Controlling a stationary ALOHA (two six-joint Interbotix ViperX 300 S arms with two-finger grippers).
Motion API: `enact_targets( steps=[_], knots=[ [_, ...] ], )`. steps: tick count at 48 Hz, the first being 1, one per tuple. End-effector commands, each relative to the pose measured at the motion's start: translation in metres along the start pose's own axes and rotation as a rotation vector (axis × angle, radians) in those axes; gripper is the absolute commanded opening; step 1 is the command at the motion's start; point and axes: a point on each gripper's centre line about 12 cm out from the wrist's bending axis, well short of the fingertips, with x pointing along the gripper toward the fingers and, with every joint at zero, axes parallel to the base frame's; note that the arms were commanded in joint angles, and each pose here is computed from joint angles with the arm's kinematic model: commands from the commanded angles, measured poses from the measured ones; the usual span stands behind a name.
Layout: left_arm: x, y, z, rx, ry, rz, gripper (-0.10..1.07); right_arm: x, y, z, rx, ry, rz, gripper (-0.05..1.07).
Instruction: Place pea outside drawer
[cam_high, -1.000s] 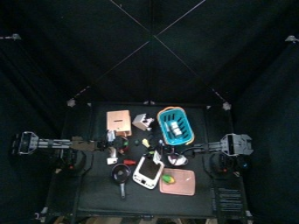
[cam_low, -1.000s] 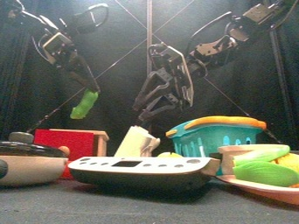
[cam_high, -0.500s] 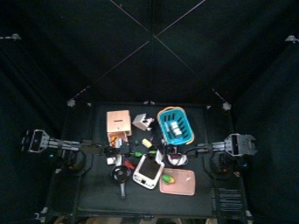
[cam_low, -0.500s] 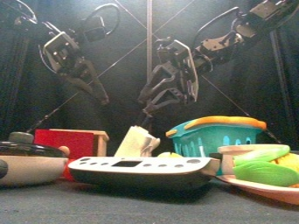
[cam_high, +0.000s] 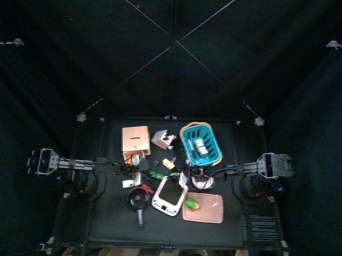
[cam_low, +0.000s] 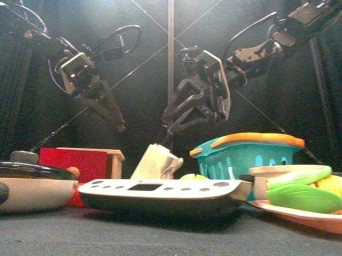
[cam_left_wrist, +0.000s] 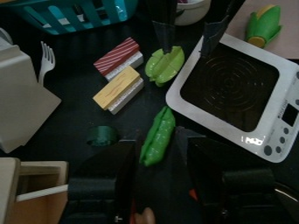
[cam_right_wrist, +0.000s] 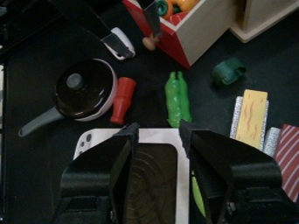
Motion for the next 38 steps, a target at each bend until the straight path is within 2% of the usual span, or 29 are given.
enact_targets(
  steps=[1, 10, 26, 32, 38],
  knots=[
    [-0.005, 0.002, 0.006, -0.007, -0.014, 0.008, 0.80, -0.006, 0.003, 0.012, -0.004, -0.041, 0.013, 0.80],
    [-0.011, 0.007, 0.003, -0.013, 0.022, 0.034, 0.80, -0.006, 0.002, 0.011, -0.003, -0.039, 0.009, 0.80],
    [-0.014, 0.009, 0.004, -0.019, 0.032, 0.043, 0.80, 0.002, 0.002, 0.011, 0.002, -0.029, 0.005, 0.80],
    [-0.036, 0.015, 0.002, -0.043, 0.078, 0.084, 0.80, 0.003, 0.004, 0.016, 0.013, -0.041, 0.009, 0.80],
    [-0.065, 0.020, 0.003, -0.147, 0.098, 0.113, 0.80, 0.003, 0.009, 0.029, 0.021, -0.075, 0.022, 0.80]
  ],
)
